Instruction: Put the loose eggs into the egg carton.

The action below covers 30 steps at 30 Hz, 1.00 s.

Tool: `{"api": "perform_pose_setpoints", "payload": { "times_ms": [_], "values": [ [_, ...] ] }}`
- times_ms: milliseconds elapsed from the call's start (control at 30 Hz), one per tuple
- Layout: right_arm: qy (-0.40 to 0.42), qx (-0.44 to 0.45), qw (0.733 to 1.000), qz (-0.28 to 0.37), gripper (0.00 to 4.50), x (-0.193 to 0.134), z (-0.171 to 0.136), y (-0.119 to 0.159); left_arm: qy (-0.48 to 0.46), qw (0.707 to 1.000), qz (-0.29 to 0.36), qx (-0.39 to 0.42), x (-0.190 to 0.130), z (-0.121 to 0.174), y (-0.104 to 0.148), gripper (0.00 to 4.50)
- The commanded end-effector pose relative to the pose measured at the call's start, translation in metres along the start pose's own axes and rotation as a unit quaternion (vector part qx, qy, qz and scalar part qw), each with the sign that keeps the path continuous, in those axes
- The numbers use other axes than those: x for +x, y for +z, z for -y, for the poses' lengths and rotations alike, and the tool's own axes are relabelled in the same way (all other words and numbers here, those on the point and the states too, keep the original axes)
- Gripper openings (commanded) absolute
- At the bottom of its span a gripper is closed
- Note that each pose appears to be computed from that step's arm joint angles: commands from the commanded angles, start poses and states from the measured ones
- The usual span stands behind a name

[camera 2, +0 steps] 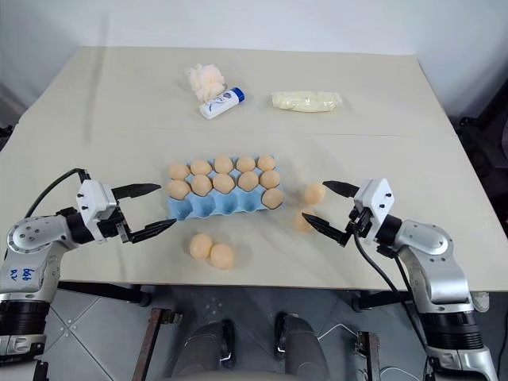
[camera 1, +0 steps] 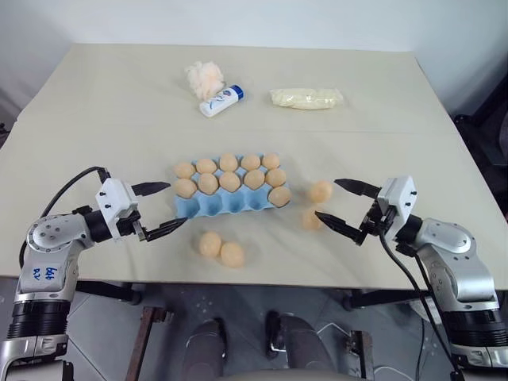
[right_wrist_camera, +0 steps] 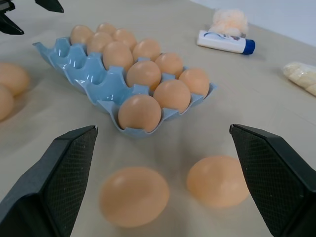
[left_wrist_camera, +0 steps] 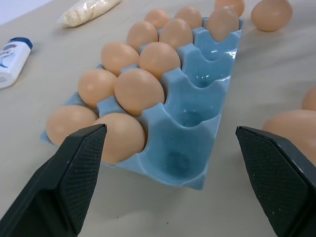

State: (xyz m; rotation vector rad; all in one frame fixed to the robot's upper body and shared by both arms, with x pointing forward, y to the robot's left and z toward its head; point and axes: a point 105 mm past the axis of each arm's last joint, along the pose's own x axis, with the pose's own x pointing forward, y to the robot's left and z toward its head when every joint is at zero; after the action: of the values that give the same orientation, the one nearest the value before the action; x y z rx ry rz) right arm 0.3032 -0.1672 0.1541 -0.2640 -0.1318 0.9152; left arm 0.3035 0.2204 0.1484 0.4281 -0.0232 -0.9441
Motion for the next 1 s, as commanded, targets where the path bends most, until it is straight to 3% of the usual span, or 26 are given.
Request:
{"api": "perform_pose_setpoints", "payload": {
  "times_ms": [33, 267, 500, 900, 1000],
  "values": [
    [-0.008, -0.011, 1.0, 0.014, 4.5, -0.002, 0.002, 0.005, -0.006, 1.0, 0.016, 0.01, 0.001, 0.001, 0.009, 4.46],
    [-0.02, 0.01, 1.0, -0.017, 4.5, 0.006, 0.02, -0.004, -0.028, 0.999, 0.009, -0.032, -0.001, 0.007, 0.009, 4.46],
    [-0.003, 0.032, 0.998, -0.046, 4.5, 0.033, 0.051, -0.018, -0.1, 0.995, 0.023, -0.002, 0.006, 0.034, 0.02, 4.46],
    [0.019, 0.049, 0.996, -0.068, 4.5, 0.058, 0.058, -0.039, -0.108, 0.994, 0.025, 0.001, 0.009, 0.042, 0.022, 4.46],
    [0.02, 0.049, 0.997, -0.053, 3.87, 0.063, 0.059, -0.035, -0.102, 0.994, 0.027, 0.003, 0.01, 0.039, 0.022, 4.5]
  ]
}}
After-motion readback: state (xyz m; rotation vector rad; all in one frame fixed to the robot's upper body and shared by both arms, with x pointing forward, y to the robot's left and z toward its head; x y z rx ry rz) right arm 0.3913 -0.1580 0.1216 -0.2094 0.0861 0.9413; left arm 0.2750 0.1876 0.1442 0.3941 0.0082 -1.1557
